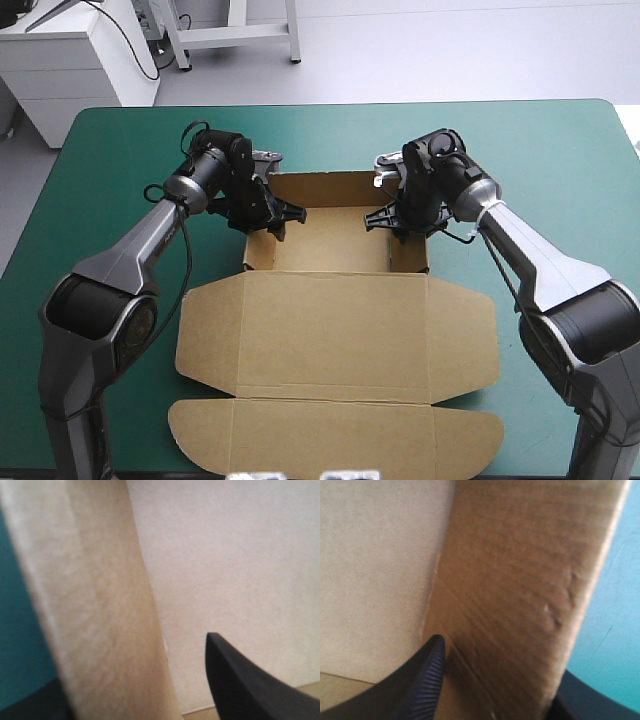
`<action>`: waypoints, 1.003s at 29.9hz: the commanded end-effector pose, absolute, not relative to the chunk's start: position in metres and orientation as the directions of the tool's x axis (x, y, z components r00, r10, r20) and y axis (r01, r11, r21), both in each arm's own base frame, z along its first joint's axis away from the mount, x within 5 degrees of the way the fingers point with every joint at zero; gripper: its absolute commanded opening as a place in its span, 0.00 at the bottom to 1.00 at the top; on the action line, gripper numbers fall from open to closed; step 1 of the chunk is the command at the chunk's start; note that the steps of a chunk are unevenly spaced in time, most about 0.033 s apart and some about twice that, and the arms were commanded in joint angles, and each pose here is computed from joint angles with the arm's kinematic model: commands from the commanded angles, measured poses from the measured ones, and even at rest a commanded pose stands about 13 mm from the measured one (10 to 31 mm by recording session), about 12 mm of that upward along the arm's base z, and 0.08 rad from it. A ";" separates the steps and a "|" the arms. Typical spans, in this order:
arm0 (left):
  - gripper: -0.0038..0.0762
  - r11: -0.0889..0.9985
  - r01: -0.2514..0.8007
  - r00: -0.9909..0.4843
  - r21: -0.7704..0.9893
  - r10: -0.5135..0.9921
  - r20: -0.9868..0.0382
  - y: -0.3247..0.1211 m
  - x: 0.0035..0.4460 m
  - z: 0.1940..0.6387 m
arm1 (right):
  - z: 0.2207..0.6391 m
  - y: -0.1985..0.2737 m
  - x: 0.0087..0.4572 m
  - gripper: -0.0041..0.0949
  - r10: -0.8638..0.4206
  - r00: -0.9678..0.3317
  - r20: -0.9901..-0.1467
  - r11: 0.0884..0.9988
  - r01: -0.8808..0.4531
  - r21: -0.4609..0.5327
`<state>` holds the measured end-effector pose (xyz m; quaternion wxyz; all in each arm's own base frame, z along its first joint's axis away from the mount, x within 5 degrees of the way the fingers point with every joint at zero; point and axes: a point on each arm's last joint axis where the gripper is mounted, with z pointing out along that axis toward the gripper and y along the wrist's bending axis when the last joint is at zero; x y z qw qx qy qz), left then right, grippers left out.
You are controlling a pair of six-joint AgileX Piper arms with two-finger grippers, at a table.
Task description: Fold the box
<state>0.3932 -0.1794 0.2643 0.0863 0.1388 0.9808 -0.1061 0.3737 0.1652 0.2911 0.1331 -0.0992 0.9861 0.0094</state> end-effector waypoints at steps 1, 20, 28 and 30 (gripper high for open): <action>0.67 0.915 0.329 -0.923 -0.231 0.261 -0.282 -0.186 0.383 0.310 | 0.329 0.160 0.368 0.59 -0.168 -0.914 -0.368 0.985 -0.173 -0.019; 0.67 0.935 0.335 -0.889 -0.117 0.273 -0.367 -0.176 0.387 0.332 | 0.355 0.157 0.370 0.64 -0.222 -0.865 -0.449 0.974 -0.218 -0.061; 0.67 0.930 0.350 -0.828 -0.114 0.250 -0.501 -0.170 0.376 0.382 | 0.416 0.147 0.357 0.64 -0.193 -0.766 -0.614 0.979 -0.197 -0.061; 0.67 0.928 0.354 -0.806 -0.114 0.242 -0.540 -0.167 0.370 0.398 | 0.431 0.143 0.351 0.64 -0.183 -0.740 -0.647 0.980 -0.192 -0.058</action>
